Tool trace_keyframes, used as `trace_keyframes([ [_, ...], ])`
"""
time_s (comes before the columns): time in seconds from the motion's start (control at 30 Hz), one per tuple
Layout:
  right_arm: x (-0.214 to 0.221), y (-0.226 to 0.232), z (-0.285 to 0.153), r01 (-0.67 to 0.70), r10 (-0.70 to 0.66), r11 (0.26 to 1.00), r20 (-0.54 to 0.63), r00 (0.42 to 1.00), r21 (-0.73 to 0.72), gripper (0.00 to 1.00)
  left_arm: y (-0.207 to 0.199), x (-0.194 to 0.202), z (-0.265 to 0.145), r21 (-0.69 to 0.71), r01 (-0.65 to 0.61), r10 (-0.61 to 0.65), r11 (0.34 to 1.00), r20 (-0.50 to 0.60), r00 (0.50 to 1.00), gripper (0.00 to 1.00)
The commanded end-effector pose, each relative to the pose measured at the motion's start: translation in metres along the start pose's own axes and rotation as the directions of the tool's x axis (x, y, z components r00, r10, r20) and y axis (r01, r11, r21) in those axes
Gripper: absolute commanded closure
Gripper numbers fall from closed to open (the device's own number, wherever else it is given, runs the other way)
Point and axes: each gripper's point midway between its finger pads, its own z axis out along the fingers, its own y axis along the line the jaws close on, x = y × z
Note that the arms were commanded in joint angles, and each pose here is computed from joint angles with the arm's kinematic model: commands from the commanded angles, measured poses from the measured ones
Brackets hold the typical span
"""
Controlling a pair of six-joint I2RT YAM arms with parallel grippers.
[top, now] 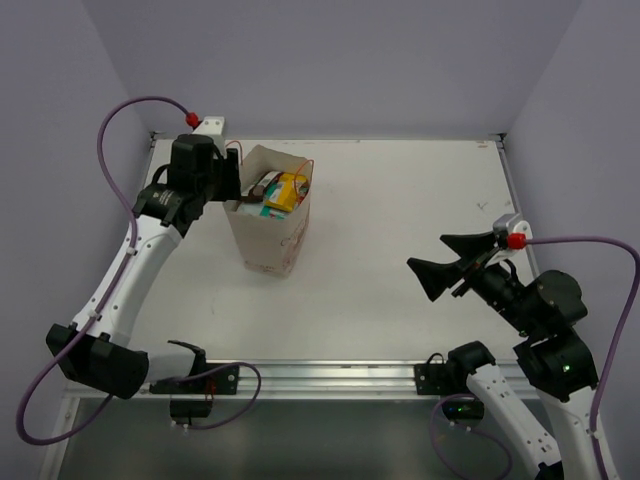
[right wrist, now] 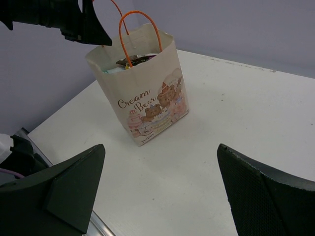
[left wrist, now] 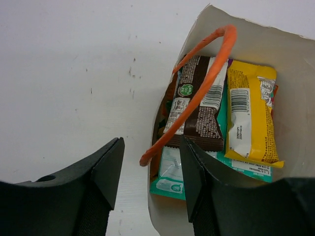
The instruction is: Take the snacks out of the paper bag
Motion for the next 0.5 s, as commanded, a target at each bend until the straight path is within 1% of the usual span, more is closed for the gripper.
trace_keyframes([
  [0.0, -0.001, 0.002, 0.001, 0.019, -0.019, 1.0, 0.008, 1.0, -0.017, 0.01, -0.001, -0.013, 0.009, 0.024, -0.015, 0.014, 1.0, 0.046, 0.999, 0.46],
  [0.17, 0.0, 0.002, 0.002, 0.02, -0.019, 1.0, 0.009, 1.0, -0.02, 0.01, -0.001, -0.007, 0.02, 0.029, -0.013, 0.012, 0.999, 0.02, 1.0, 0.5],
  [0.27, 0.0, 0.002, 0.003, 0.02, -0.02, 1.0, 0.008, 1.0, -0.023, 0.01, 0.0, -0.004, 0.024, 0.029, -0.014, 0.014, 0.999, 0.015, 1.0, 0.55],
  [0.43, 0.003, 0.002, 0.006, 0.014, -0.014, 1.0, -0.005, 1.0, -0.028, 0.01, 0.0, 0.0, 0.031, 0.035, -0.032, 0.031, 0.999, 0.013, 0.999, 0.69],
  [0.47, 0.003, 0.002, 0.006, 0.014, -0.014, 0.999, -0.006, 1.0, -0.031, 0.01, -0.001, 0.001, 0.033, 0.04, -0.037, 0.037, 0.999, 0.008, 0.999, 0.76],
])
